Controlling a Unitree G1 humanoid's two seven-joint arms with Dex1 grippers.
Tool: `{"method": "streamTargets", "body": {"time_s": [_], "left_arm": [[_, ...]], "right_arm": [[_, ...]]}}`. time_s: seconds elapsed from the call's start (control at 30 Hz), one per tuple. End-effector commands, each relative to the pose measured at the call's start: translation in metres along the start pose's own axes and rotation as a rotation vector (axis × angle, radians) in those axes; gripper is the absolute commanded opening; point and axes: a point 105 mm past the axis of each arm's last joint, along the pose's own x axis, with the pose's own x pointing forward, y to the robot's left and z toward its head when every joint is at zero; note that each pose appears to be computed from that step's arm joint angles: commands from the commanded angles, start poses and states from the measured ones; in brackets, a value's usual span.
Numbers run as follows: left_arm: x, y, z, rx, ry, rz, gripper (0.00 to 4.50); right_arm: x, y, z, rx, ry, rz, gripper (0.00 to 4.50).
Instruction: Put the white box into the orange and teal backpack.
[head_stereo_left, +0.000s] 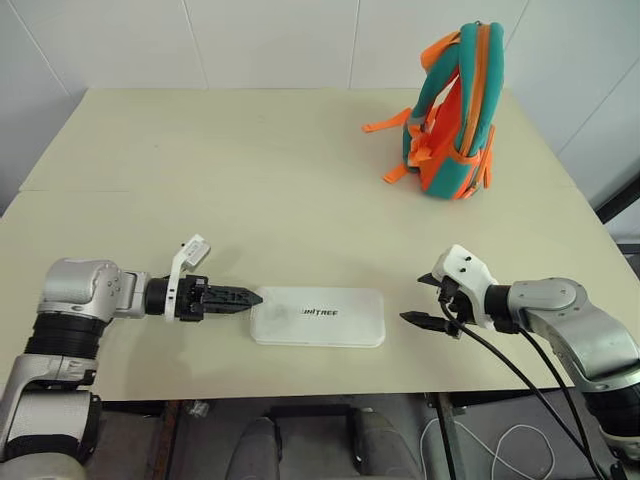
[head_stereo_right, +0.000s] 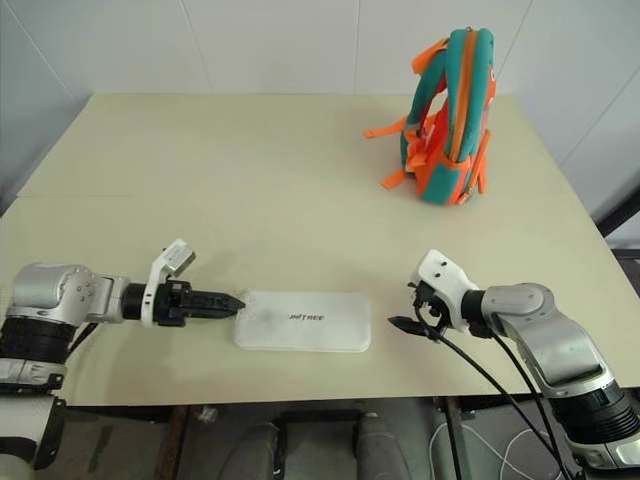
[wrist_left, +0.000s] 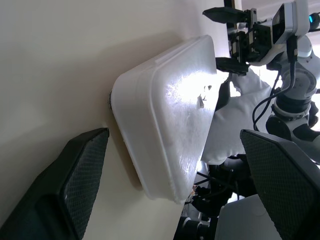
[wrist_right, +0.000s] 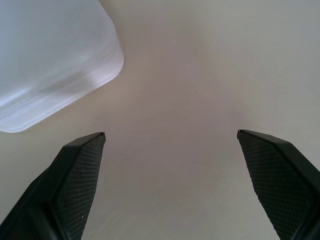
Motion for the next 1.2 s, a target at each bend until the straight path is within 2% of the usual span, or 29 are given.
{"method": "streamTargets", "body": {"time_s": [0.03, 0.5, 1.0, 1.1, 1.2], "left_arm": [[0.010, 0.002, -0.009, -0.044, 0.034, -0.014, 4.50], [0.027, -0.002, -0.019, -0.028, 0.074, -0.034, 4.50], [0.043, 0.001, -0.021, -0.006, 0.011, -0.022, 4.50], [0.040, 0.007, -0.019, -0.013, -0.013, 0.008, 3.90], [0.035, 0.007, -0.016, -0.007, -0.032, 0.008, 2.97]], "right_arm": [[-0.002, 0.001, 0.007, -0.020, -0.024, -0.006, 4.48], [0.010, 0.009, 0.015, -0.021, -0.050, 0.008, 4.48], [0.014, 0.015, 0.017, -0.009, -0.059, 0.022, 4.48], [0.012, 0.013, 0.015, -0.009, -0.052, 0.015, 4.50], [0.010, 0.011, 0.014, -0.009, -0.047, 0.008, 4.50]]}}
